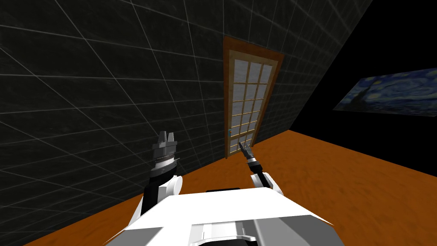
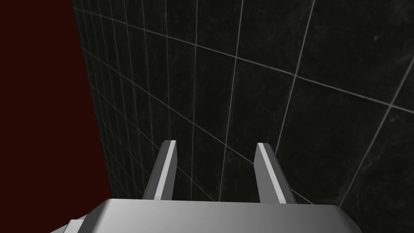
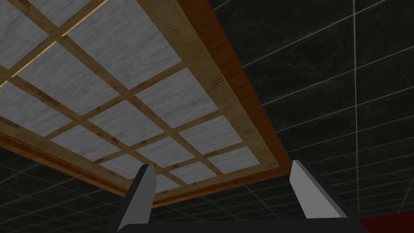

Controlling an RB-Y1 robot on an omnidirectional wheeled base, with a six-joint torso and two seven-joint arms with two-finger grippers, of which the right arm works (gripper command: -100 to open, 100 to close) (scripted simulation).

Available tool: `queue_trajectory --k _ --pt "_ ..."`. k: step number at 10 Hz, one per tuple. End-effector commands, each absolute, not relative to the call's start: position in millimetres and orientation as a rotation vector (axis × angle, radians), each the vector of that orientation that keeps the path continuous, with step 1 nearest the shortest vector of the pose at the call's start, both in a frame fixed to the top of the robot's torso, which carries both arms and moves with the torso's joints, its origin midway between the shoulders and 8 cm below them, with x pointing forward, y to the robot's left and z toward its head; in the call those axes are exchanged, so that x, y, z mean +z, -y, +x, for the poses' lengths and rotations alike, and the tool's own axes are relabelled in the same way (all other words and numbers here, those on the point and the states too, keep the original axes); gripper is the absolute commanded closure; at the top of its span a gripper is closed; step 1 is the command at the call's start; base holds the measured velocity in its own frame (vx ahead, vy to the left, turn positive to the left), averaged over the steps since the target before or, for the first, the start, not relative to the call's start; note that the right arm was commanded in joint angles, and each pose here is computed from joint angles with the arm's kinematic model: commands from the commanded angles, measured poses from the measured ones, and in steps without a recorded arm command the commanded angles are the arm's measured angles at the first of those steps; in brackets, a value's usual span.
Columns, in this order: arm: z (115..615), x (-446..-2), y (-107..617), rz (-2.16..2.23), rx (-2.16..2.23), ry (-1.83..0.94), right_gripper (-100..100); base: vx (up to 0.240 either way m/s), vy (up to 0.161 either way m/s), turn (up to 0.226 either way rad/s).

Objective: Pull the door open

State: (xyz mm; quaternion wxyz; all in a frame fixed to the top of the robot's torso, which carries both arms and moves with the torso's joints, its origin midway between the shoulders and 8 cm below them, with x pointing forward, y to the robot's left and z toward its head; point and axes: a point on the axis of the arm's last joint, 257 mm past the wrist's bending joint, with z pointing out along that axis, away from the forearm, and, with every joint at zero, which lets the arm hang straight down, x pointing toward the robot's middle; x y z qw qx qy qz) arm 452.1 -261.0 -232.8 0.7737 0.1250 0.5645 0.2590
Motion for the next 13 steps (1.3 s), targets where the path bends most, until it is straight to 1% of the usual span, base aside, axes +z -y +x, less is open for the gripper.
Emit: queue_trajectory --k 1,13 --pt "453.1 -246.6 261.2 0.242 0.526 -1.252 -100 0.095 -0.042 0.028" --pt "456.1 -323.4 252.2 0.055 0.342 -1.414 -100 0.087 -0.032 0.024"
